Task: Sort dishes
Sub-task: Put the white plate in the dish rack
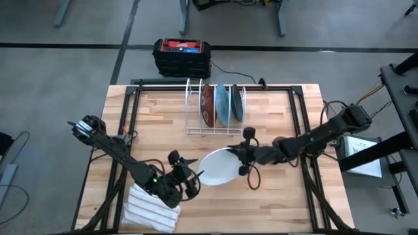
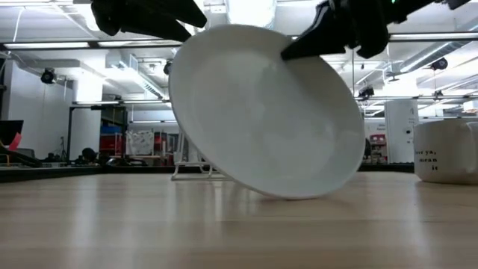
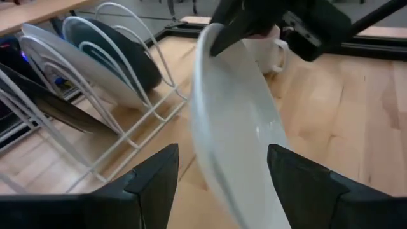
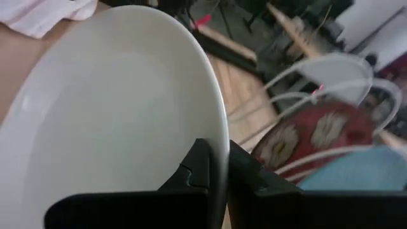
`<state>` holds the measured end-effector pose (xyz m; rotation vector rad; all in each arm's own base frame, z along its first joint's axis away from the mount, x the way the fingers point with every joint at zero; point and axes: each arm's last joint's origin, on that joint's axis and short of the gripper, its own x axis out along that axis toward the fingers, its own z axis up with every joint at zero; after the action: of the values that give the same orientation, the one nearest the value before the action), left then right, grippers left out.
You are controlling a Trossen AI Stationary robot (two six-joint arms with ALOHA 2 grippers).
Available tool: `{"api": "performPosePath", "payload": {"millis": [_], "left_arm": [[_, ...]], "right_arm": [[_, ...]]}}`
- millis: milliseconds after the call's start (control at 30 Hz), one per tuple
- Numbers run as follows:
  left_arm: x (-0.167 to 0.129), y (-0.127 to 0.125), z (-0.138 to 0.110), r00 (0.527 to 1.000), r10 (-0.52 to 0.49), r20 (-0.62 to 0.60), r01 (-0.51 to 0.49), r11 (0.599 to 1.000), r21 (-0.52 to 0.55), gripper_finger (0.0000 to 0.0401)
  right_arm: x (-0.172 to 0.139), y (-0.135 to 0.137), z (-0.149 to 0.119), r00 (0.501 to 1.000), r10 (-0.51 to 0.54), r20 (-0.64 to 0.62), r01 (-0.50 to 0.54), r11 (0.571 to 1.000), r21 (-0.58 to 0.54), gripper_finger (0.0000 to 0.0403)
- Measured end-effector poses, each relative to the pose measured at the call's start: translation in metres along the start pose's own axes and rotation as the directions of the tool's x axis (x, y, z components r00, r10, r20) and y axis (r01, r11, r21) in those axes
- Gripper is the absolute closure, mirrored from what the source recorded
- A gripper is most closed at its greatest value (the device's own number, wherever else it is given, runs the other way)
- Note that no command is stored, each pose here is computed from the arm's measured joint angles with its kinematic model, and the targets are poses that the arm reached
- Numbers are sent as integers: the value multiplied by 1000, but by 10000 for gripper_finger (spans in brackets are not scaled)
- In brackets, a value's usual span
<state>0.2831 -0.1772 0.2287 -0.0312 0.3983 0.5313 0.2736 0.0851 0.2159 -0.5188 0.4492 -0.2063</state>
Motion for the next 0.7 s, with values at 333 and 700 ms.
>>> {"api": "performPosePath", "payload": {"millis": [333, 700], "left_arm": [[0, 2, 1, 999, 27, 18, -27, 1000, -2, 170], [0, 1, 1, 1000, 1, -2, -1, 1000, -11, 170]], "right_arm": [[-13, 12, 15, 992, -76, 98, 91, 982, -165, 402], [-14, 12, 19, 987, -76, 143, 107, 969, -223, 402]]}}
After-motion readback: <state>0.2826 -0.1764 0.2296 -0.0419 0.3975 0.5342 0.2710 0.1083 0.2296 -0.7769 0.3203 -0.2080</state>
